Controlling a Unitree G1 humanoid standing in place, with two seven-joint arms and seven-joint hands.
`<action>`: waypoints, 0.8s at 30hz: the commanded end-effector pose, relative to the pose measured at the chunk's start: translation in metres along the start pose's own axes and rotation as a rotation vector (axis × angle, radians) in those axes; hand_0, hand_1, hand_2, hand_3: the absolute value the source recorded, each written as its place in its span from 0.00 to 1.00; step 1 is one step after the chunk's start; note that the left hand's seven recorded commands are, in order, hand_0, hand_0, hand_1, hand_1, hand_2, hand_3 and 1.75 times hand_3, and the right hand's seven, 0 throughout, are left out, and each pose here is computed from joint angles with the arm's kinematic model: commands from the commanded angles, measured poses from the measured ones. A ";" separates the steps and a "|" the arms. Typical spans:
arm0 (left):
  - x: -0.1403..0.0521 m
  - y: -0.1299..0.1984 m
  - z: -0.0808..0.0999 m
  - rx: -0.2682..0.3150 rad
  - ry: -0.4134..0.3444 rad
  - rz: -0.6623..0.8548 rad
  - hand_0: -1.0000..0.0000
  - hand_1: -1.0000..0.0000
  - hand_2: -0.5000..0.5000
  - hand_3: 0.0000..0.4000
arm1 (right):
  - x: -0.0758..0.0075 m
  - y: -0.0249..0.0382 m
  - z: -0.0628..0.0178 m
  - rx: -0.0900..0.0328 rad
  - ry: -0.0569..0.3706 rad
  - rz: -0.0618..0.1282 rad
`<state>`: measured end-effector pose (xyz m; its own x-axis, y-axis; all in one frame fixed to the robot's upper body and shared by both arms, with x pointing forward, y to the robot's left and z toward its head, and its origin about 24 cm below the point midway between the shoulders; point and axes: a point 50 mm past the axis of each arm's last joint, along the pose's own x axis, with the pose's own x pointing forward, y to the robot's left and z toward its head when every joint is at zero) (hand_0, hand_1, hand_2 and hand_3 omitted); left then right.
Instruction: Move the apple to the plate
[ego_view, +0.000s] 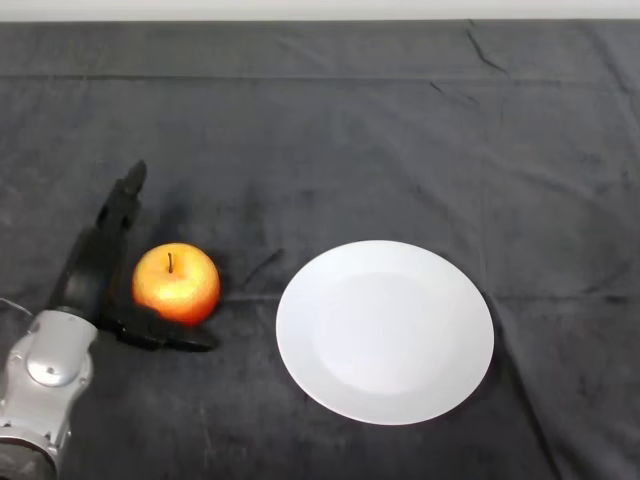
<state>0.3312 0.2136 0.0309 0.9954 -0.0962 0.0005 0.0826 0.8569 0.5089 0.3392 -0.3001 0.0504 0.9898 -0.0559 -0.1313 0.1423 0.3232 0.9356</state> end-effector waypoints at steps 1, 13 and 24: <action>0.015 0.007 0.019 0.012 -0.065 0.020 0.00 0.00 0.50 1.00 | 0.0054 0.0188 0.0134 0.001 -0.044 0.058; 0.023 0.011 0.035 -0.003 -0.118 0.095 0.00 0.00 0.50 1.00 | 0.0054 0.0188 0.0135 0.002 -0.044 0.058; 0.020 -0.025 0.066 -0.007 -0.241 0.089 0.00 0.00 0.50 1.00 | 0.0054 0.0188 0.0133 0.002 -0.044 0.058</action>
<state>0.3489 0.1582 0.0790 0.9560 -0.1419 0.2568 -0.0008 0.8739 0.4860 0.3392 -0.3001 0.0504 0.9898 -0.0559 -0.1313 0.1423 0.3231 0.9356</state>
